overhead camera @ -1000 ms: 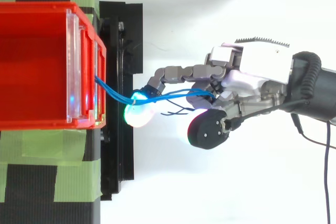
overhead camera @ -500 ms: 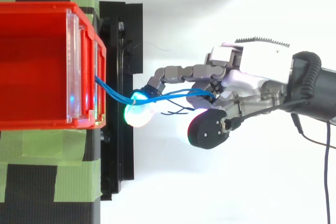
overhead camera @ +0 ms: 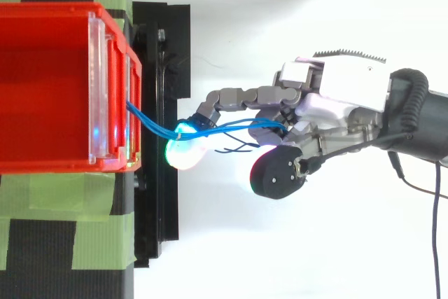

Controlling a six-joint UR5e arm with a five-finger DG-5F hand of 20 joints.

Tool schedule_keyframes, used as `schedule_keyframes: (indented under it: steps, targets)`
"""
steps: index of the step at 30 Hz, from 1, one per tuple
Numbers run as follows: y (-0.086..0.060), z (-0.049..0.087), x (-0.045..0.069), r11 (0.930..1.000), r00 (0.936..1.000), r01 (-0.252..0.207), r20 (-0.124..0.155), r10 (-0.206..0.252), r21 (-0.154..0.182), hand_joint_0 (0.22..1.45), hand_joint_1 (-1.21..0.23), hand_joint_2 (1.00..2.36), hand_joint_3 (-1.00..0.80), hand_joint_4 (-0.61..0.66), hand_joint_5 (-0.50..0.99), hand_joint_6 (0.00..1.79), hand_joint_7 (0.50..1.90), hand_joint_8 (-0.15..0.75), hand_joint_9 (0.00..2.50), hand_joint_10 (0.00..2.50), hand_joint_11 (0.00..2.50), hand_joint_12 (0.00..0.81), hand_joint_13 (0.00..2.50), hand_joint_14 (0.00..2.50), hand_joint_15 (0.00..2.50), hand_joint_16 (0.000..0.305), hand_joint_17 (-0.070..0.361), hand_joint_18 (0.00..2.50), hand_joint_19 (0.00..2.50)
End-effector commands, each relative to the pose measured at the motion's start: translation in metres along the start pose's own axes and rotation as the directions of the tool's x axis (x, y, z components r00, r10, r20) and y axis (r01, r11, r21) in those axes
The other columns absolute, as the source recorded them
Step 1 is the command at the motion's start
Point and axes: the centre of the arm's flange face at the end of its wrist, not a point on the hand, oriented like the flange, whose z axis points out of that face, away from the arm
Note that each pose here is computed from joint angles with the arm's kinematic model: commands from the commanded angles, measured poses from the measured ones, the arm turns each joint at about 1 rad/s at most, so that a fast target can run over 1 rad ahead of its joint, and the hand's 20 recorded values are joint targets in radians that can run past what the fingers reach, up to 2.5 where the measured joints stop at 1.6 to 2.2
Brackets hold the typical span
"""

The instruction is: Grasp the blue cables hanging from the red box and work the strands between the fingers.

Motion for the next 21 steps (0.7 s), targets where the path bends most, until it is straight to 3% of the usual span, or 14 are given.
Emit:
schedule_keyframes:
  steps: [1, 21]
  targets:
    - [-0.0001, 0.0, 0.0002, 1.0, 1.0, 0.0, 0.0, 0.0, 0.0, 0.78, -0.54, 1.0, -1.0, 0.29, 0.15, 0.01, 1.0, 0.417, 0.94, 2.5, 2.5, 0.473, 1.28, 2.5, 1.66, 0.055, 0.125, 1.67, 0.99]
    - [-0.0001, 0.0, 0.0002, 1.0, 1.0, 0.0, 0.0, 0.0, 0.0, 0.78, -0.53, 1.0, -1.0, 0.3, 0.15, 0.01, 1.0, 0.422, 0.93, 2.5, 2.5, 0.477, 1.27, 2.5, 1.65, 0.056, 0.126, 1.66, 1.01]
